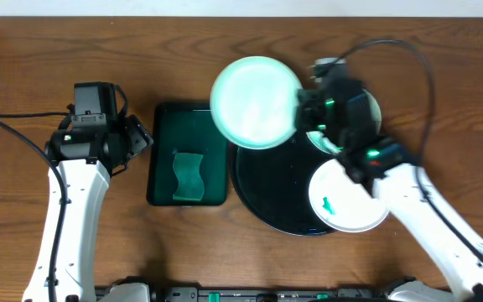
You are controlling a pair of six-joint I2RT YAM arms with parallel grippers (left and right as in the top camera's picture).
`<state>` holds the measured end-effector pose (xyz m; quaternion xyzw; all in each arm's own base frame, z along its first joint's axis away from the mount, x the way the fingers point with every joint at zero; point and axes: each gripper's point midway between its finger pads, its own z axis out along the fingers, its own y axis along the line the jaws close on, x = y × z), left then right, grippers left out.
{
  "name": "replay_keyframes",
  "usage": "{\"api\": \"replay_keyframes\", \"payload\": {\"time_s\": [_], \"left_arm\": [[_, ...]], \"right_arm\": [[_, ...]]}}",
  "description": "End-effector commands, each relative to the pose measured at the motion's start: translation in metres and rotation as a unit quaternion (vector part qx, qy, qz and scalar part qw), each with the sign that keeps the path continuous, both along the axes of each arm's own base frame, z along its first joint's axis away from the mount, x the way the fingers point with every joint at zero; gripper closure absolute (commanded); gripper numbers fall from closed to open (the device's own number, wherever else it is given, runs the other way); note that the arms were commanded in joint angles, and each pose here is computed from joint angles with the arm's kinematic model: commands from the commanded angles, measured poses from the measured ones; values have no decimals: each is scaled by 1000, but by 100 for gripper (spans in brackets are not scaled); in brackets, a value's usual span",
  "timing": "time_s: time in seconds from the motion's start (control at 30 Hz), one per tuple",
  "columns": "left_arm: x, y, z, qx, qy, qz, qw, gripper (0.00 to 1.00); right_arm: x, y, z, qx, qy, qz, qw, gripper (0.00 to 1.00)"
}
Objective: Clean dirty plates on tray and stack at the side
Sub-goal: 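Carry the plate right and set it on the table beside the tray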
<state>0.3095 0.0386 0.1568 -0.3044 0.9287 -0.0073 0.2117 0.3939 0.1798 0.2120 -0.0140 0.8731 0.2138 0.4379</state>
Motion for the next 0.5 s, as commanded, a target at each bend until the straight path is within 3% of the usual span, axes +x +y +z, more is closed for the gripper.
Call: {"api": "replay_keyframes", "payload": {"time_s": [0.0, 0.47], "left_arm": [[1, 2, 3, 4, -3, 2, 1000, 20], [1, 2, 3, 3, -3, 2, 1000, 20]], "right_arm": [[-8, -18, 18, 59, 20, 8, 998, 99], [-6, -207, -8, 65, 87, -225, 968, 99]]}}
